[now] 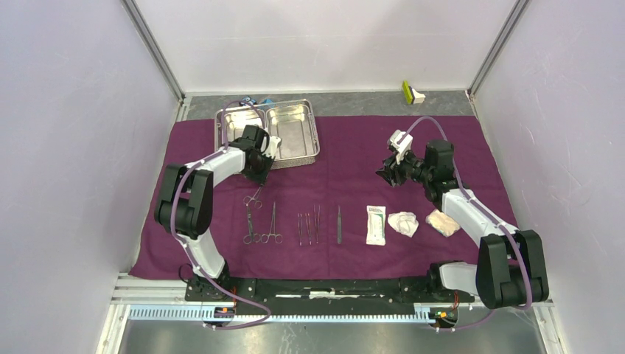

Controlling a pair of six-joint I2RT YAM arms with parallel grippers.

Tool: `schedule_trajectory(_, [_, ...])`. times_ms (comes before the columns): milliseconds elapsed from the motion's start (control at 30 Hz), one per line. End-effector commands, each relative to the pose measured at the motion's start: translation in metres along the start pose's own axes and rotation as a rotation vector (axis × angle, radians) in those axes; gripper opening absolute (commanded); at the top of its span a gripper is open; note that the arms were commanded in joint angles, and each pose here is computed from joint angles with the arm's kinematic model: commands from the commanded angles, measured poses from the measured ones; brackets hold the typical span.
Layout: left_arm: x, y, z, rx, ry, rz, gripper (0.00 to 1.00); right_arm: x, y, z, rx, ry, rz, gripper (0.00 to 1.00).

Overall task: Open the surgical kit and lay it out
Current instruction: Place the medical item in the surgical kit.

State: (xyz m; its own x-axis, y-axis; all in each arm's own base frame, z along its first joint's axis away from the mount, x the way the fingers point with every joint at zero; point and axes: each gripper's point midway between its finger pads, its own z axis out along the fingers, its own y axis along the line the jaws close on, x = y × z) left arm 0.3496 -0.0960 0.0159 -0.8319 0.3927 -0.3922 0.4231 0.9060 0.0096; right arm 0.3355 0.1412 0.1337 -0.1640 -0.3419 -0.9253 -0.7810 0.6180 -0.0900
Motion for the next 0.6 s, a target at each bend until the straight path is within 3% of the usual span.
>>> schedule_trajectory(0, [0.013,-0.004,0.016,0.016,0.023,0.032,0.03,-0.007,-0.002,0.002,0.002,-0.028,-0.021,0.5])
schedule_trajectory(567, [-0.037,-0.036,-0.043,0.18,-0.163,0.079,0.02,-0.009,-0.001,0.002,-0.005,-0.035,-0.012,0.5])
